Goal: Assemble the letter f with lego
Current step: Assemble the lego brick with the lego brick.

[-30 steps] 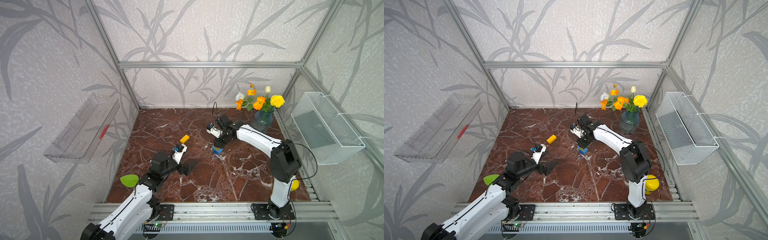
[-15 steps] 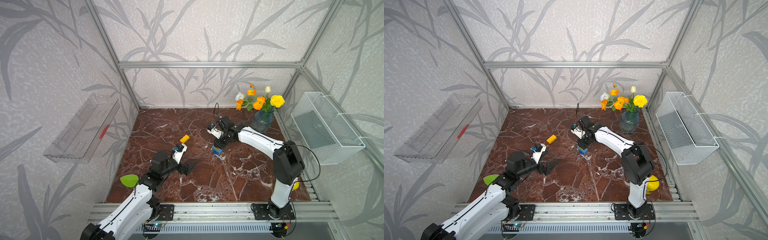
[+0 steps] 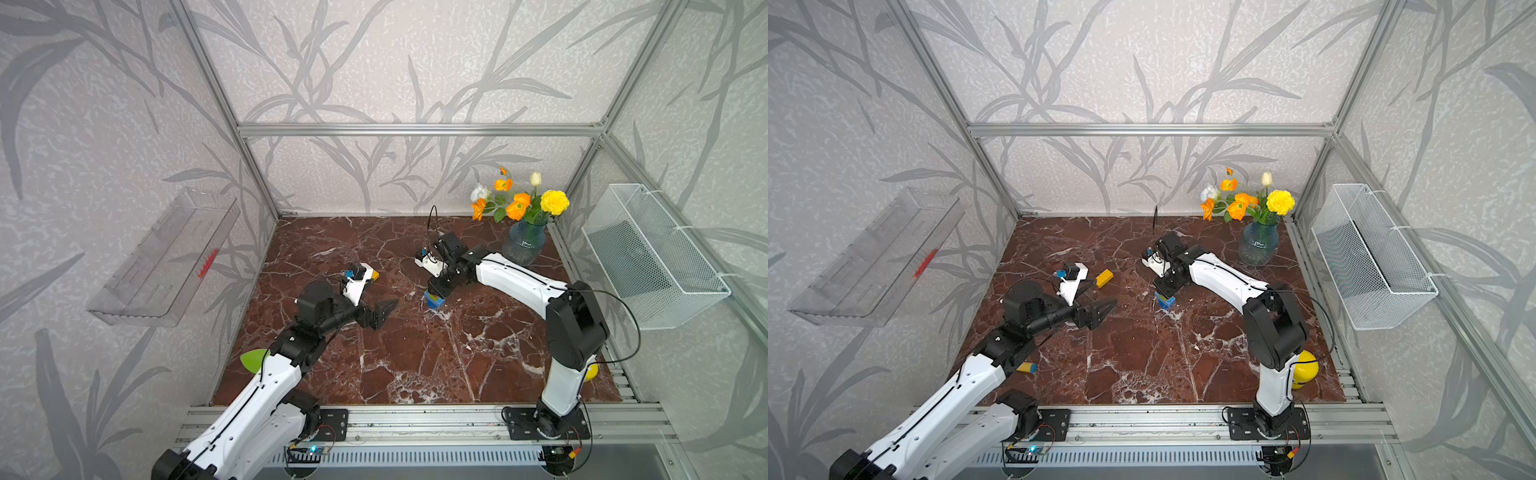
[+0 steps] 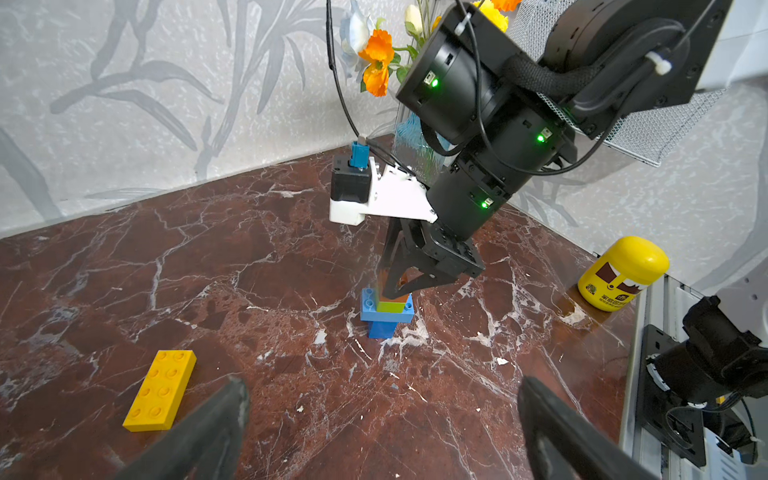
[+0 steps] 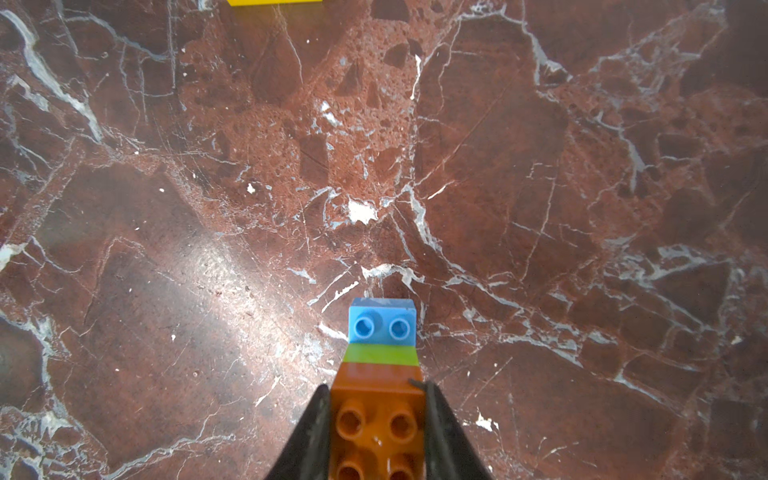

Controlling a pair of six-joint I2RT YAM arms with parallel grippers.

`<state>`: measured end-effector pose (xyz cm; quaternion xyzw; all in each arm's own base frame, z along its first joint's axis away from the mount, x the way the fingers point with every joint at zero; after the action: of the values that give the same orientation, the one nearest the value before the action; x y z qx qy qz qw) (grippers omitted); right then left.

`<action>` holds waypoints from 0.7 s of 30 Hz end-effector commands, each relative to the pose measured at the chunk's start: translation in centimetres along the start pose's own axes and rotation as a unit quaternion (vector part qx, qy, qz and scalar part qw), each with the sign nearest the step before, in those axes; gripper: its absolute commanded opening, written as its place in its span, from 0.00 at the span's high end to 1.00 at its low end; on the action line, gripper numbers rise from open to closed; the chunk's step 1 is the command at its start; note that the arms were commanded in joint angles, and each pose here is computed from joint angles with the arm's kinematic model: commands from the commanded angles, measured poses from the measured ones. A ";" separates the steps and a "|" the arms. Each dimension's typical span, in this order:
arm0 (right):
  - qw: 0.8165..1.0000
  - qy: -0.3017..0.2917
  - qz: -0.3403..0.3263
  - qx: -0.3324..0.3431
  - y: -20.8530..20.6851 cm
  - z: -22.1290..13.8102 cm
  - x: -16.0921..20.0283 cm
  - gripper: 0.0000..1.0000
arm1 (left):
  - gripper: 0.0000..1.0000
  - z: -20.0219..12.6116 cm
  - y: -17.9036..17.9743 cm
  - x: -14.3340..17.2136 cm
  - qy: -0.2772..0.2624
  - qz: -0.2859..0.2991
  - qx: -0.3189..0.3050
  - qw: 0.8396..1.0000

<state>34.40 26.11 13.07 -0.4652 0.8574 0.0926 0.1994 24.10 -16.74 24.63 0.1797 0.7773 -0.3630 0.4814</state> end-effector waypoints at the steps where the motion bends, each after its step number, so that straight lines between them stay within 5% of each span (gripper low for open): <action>1: 0.997 0.069 0.012 -0.014 0.8 1.3 2.9 0.71 | 0.01 -0.3 -0.3 -1.4 0.011 -0.022 -0.014 1.000; 21: 0.999 0.045 0.007 -0.005 0.5 0.3 1.8 0.62 | 0.01 -2.6 -1.1 -2.9 0.056 -0.048 -0.059 0.995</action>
<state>34.46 26.05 13.11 -0.4645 0.8581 0.0901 0.1996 23.53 -15.82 27.17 0.1456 0.8234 -0.3399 0.4304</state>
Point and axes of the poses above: each gripper's point midway between its finger pads, its own z axis out along the fingers, its own y axis along the line the jaws close on, x = y × z, the point moved 3 cm from there along -z, back along the fingers, and after that the axes turned 11 degrees about -z, right-handed, at the moved point
